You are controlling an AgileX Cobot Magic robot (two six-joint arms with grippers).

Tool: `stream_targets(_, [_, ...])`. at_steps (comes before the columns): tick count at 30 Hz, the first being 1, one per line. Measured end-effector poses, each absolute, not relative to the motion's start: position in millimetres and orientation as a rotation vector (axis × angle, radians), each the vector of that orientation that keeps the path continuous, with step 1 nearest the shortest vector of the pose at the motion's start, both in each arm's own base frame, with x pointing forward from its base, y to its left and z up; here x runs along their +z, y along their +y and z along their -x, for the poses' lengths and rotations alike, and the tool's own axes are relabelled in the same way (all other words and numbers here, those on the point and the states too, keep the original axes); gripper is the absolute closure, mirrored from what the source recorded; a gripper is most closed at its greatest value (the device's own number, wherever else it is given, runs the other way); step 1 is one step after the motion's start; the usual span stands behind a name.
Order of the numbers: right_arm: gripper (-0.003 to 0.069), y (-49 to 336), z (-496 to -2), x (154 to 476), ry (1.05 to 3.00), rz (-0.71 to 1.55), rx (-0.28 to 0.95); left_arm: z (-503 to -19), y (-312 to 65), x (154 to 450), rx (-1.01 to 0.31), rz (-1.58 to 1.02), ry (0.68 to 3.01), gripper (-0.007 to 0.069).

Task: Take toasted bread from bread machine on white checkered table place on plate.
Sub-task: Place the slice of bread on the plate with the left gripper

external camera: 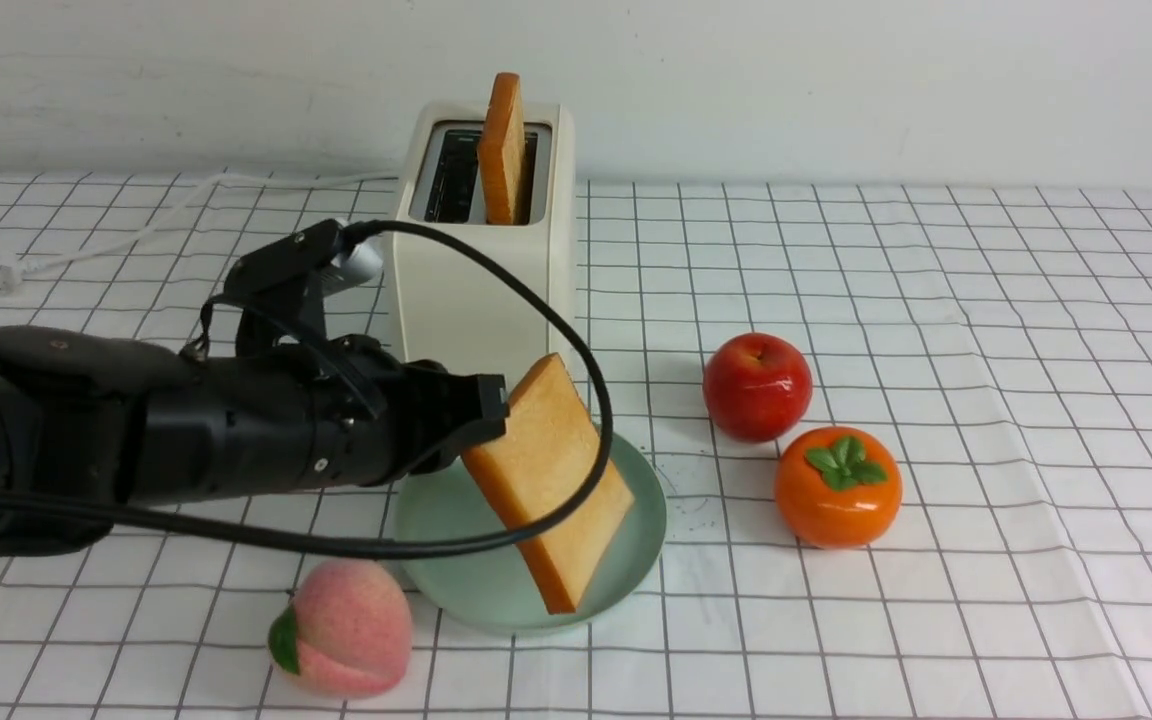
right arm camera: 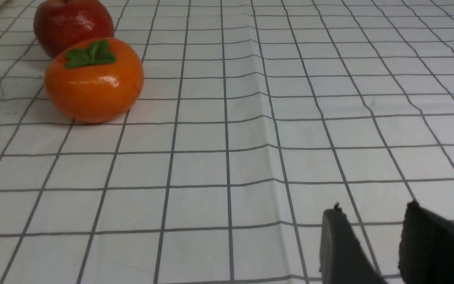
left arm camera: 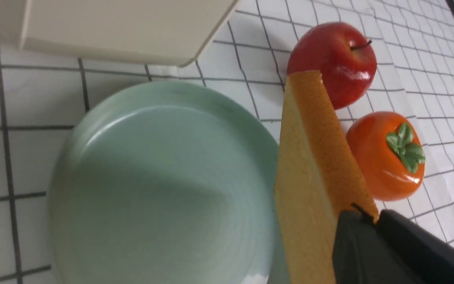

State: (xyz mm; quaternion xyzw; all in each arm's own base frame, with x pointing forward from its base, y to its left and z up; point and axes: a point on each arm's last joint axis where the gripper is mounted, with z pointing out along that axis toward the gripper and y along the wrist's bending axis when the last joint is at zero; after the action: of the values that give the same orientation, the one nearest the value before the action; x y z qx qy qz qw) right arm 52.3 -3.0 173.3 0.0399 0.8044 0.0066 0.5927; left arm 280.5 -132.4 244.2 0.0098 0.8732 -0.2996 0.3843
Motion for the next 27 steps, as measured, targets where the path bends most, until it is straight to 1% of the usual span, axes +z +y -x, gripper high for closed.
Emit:
stream_targets(4, [0.042,-3,-52,174,1.867,-0.088,0.008,-285,-133,241,-0.754,-0.036,2.207,0.0608])
stream_targets(5, [0.042,-3,-53,174,1.854,-0.09,0.014,-287,-134,236,-0.745,-0.049,2.215,0.0608])
stream_targets(7, [0.042,-1,-54,176,1.82,-0.132,0.073,-291,-137,223,-0.739,-0.058,2.251,0.0608])
stream_targets(8, [0.042,-1,-54,176,1.813,-0.141,0.084,-291,-137,223,-0.741,-0.059,2.251,0.0608])
stream_targets(9, [0.042,0,-55,180,1.771,-0.205,0.165,-293,-138,216,-0.744,-0.061,2.275,0.0608])
stream_targets(11, [0.042,2,-56,187,1.681,-0.303,0.289,-295,-139,207,-0.743,-0.056,2.3,0.0608])
stream_targets(12, [0.042,2,-56,188,1.663,-0.316,0.305,-295,-139,207,-0.743,-0.055,2.3,0.0608])
stream_targets(13, [0.0419,2,-57,193,1.603,-0.385,0.387,-297,-139,204,-0.736,-0.047,2.31,0.0608])
stream_targets(14, [0.0419,2,-57,193,1.594,-0.401,0.405,-297,-139,203,-0.735,-0.044,2.312,0.0608])
stream_targets(15, [0.0419,2,-57,197,1.537,-0.469,0.484,-299,-138,201,-0.725,-0.037,2.319,0.0608])
stream_targets(18, [0.0419,1,-57,201,1.474,-0.555,0.583,-299,-138,199,-0.716,-0.034,2.324,0.0608])
stream_targets(21, [0.0428,4,-55,208,1.489,-0.578,0.644,-299,-137,199,-0.704,-0.044,2.322,0.0608])
stream_targets(24, [0.0458,12,-47,236,1.593,-0.493,0.704,-300,-136,198,-0.676,-0.067,2.319,0.0595])
stream_targets(25, [0.046,13,-47,238,1.603,-0.482,0.708,-300,-136,198,-0.674,-0.069,2.319,0.0592])
stream_targets(26, [0.0475,18,-43,254,1.707,-0.39,0.701,-300,-136,198,-0.66,-0.079,2.317,0.0543])
stream_targets(27, [0.0481,20,-41,264,1.736,-0.342,0.698,-300,-135,198,-0.651,-0.083,2.316,0.0521])
